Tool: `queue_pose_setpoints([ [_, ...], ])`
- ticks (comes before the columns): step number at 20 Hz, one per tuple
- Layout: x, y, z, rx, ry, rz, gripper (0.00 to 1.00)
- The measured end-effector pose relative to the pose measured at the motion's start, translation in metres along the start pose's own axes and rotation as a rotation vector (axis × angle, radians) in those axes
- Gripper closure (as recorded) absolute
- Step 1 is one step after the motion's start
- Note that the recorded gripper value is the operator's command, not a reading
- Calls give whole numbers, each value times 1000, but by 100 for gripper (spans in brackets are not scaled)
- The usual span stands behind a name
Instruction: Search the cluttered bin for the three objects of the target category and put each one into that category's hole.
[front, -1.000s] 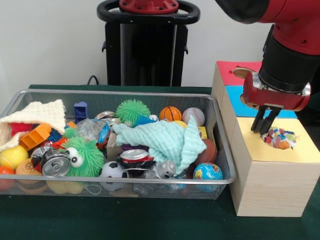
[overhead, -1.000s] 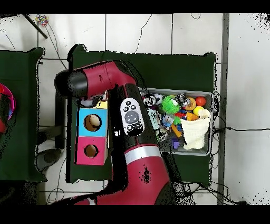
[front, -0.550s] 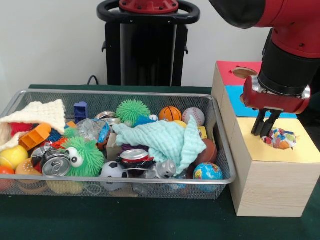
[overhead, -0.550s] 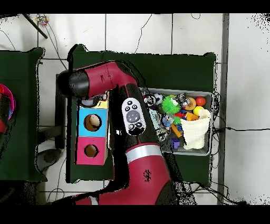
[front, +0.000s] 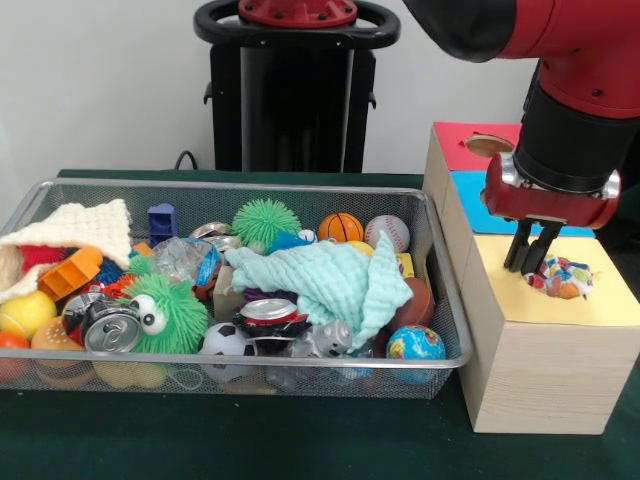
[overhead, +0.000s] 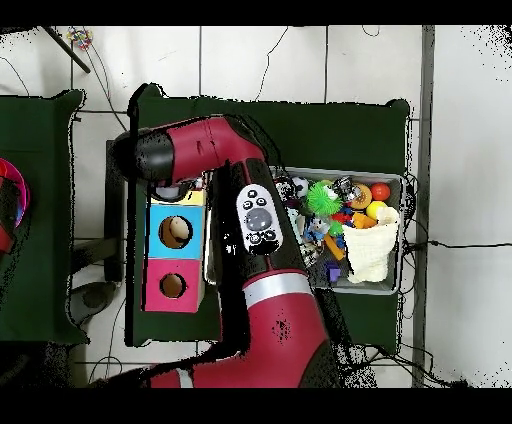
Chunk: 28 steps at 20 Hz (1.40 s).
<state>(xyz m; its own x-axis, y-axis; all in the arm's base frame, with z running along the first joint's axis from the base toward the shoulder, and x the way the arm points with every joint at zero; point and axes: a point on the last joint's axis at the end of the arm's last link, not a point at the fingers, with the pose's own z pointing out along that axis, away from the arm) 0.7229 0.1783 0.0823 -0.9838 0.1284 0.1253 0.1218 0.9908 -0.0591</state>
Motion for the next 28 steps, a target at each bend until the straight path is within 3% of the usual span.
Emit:
queue_pose_setpoints([
  [13,-5,-5,0,-59,33,49,100],
  [28,-6,-3,0,-78,43,63,100],
])
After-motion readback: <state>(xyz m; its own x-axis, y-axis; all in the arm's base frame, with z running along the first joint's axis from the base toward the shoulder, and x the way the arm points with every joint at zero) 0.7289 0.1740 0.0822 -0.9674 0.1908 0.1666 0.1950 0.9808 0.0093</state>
